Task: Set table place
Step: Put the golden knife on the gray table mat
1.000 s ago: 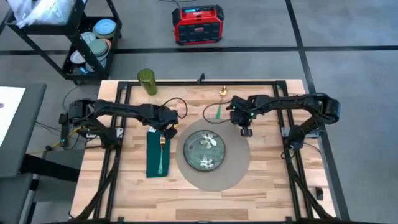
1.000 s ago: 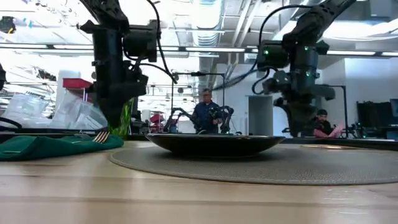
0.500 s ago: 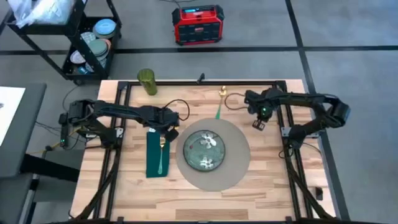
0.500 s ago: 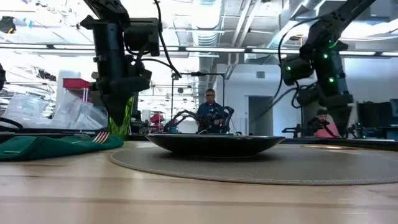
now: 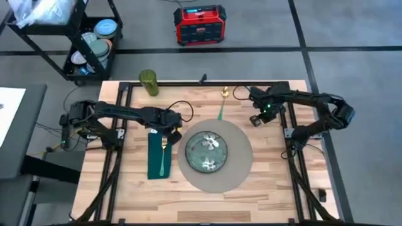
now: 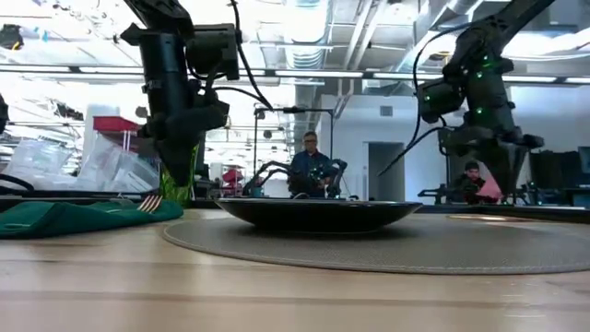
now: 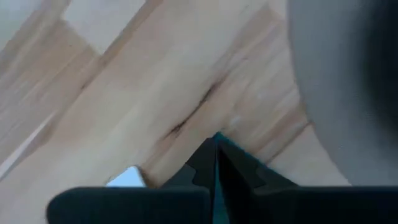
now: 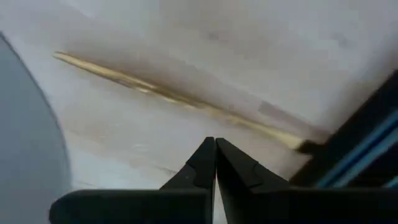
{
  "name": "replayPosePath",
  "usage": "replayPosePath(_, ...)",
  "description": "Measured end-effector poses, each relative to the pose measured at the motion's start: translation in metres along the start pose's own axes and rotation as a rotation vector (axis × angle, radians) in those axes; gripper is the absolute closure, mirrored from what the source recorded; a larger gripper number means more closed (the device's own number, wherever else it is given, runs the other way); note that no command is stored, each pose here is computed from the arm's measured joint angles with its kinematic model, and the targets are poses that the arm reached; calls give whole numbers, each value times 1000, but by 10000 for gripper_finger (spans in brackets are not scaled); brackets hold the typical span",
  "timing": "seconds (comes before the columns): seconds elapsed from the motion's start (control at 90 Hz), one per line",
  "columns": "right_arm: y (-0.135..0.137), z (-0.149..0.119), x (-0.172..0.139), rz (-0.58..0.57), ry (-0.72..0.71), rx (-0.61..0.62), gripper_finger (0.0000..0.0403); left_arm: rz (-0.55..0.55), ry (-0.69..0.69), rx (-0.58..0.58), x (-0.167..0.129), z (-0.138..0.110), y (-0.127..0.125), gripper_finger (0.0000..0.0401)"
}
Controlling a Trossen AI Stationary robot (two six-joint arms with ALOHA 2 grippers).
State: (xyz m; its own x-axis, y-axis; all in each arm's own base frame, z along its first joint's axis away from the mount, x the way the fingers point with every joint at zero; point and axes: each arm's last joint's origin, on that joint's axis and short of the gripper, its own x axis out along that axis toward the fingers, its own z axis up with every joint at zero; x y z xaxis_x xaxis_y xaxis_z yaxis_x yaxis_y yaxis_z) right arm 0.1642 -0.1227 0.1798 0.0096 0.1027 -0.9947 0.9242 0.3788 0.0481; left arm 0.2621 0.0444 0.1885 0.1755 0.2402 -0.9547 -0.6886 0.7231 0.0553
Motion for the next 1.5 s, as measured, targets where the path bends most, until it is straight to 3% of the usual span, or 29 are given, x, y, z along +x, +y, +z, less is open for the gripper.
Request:
replayPosePath(0.122,25,-6,1,177,-137,27,403,-19,-10,13,0,1,-1,401)
replayPosePath(0.244,28,-21,10,50,-251,134,403,-26,-19,58,0,3,-1,401)
replayPosePath(0.367,16,-36,23,-6,-252,225,403,-25,-18,109,0,3,-1,401)
replayPosePath(0.678,-12,-55,18,-6,-321,379,403,-14,-11,176,2,7,7,401)
replayPosePath(0.889,-35,-65,15,-159,-246,412,403,-12,-18,192,3,12,14,401)
replayPosePath(1.189,-43,-53,25,-216,-147,442,403,-26,-27,176,5,16,18,401)
replayPosePath(1.5,-37,-30,48,-238,-100,431,403,-26,-35,232,5,18,20,401)
